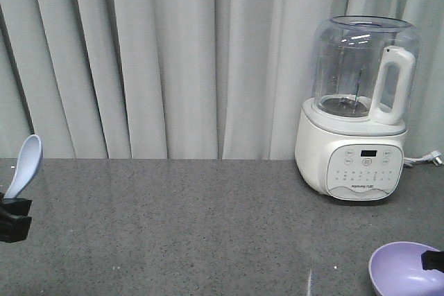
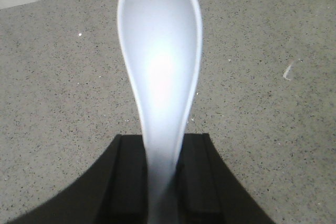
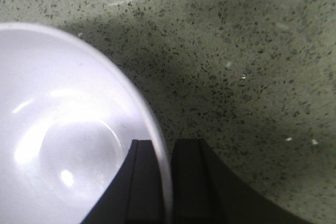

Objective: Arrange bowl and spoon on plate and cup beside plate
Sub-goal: 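Grasp the lavender bowl rim with the right gripper and lift it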

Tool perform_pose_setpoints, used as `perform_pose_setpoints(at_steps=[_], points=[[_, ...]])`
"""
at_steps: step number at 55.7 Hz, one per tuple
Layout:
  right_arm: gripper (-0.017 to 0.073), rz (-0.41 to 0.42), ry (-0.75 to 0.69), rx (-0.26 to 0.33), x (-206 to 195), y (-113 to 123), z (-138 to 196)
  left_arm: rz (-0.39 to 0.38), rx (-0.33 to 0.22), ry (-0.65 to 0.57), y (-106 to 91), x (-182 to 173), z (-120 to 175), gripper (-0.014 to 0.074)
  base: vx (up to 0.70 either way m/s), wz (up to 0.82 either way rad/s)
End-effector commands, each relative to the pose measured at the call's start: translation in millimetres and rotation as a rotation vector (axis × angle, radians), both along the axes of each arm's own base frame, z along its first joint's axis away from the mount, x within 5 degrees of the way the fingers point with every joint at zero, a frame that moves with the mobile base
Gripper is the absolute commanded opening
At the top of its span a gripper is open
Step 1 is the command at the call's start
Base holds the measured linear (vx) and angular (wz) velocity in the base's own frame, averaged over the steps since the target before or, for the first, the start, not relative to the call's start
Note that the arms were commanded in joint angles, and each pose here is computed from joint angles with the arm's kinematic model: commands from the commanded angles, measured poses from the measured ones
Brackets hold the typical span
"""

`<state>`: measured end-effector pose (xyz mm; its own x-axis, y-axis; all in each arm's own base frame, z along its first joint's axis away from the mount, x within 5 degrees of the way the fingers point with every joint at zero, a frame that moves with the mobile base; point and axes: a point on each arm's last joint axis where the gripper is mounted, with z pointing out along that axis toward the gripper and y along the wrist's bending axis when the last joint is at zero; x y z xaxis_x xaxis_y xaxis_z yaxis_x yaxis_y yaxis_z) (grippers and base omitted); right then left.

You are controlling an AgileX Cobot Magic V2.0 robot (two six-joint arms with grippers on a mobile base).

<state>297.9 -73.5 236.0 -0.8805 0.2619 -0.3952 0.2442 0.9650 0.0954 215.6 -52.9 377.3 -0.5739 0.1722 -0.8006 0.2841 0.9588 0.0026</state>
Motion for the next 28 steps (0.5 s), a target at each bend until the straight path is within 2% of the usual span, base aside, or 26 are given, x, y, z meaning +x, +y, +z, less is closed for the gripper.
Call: perform_pose_setpoints(at_steps=[1, 10, 19, 28], points=[[-0.0012, 0.038, -0.158, -0.063, -5.5, 0.6, 39.3, 0.000, -0.035, -0.116, -1.1, -1.6, 19.9, -0.0006, 0.00, 0.00], [-0.0012, 0.104, -0.413, -0.071, -26.5, 15.2, 91.9, 0.002, -0.039, -0.134, -1.1, -0.9, 21.3, -0.0006, 0.00, 0.00], [-0.0010, 0.245, -0.681, -0.085, -62.1, 38.2, 144.9, 0.002, -0.050, -0.176, 0.9, -9.7, 29.5, -0.0006, 0.00, 0.00], [-0.0009, 0.338, -0.861, -0.085, -97.6, 57.3, 178.5, 0.005, -0.069, -0.257, 5.8, -30.1, 38.7, -0.0004, 0.00, 0.00]])
